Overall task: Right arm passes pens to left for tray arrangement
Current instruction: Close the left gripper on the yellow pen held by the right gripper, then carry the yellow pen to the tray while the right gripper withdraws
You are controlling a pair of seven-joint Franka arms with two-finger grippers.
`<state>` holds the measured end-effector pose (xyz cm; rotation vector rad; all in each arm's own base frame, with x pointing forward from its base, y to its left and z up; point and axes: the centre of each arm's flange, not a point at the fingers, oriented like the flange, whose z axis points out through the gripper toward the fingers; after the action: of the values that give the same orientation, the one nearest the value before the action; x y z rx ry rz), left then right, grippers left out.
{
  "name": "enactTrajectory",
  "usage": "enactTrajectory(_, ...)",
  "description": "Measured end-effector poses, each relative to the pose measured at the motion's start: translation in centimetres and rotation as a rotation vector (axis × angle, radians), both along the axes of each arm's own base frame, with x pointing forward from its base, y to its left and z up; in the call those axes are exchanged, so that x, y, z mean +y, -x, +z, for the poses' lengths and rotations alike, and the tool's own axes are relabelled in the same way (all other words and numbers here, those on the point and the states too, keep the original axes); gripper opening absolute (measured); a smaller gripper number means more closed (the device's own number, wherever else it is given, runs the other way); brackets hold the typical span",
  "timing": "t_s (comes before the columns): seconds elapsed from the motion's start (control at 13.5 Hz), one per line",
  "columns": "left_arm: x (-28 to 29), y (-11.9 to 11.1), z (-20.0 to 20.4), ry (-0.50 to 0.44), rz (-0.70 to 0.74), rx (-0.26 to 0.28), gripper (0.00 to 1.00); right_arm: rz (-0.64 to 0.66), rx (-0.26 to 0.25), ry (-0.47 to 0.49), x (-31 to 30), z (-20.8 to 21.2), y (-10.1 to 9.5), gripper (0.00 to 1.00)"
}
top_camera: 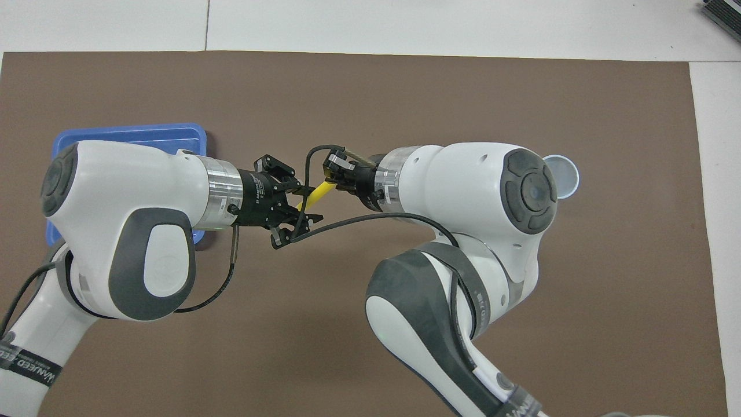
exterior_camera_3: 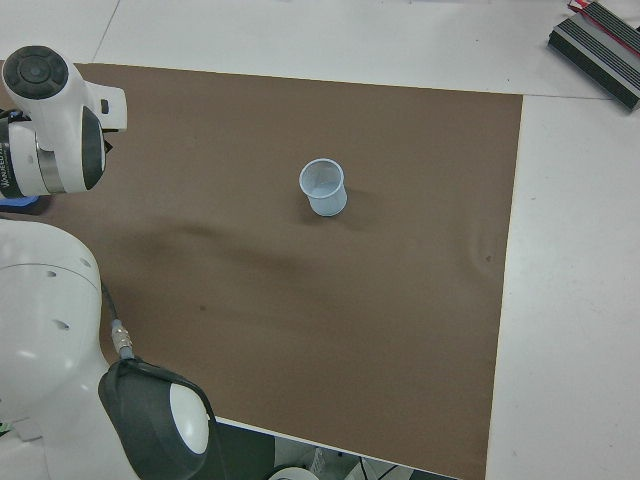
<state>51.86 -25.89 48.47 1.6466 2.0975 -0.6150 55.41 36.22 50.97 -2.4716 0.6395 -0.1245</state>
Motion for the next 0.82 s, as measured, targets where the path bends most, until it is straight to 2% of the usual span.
enactTrajectory(0.07,0.12,-0.04,-0.06,-0.001,0.003,-0.001,0.36,0.001,0.001,0.001,0.01,-0.03,0.02,0.18)
enactTrajectory(0.15,0.16,-0.05,-0.08,-0.001,0.004,-0.001,0.33,0.001,0.003,0.001,0.01,-0.05,0.03,0.18)
enactTrajectory(0.22,0.44,-0.22,-0.13,-0.003,0.014,-0.005,0.24,0.003,0.008,0.001,0.06,-0.04,0.13,0.18)
enactTrajectory(0.3,0.54,-0.27,-0.19,-0.003,0.016,-0.004,0.22,0.004,0.007,-0.002,0.14,0.11,0.23,0.18)
enactTrajectory(0.59,0.64,-0.28,-0.08,-0.004,0.013,-0.008,0.22,0.003,0.008,-0.001,0.10,0.08,0.21,0.21)
enactTrajectory(0.74,0.73,-0.22,-0.02,-0.005,0.008,-0.006,0.18,-0.002,0.009,0.001,-0.23,0.05,0.01,0.39)
enactTrajectory(0.82,0.77,-0.21,0.01,-0.005,0.007,-0.006,0.18,0.000,0.017,0.009,-0.60,-0.03,-0.16,0.51)
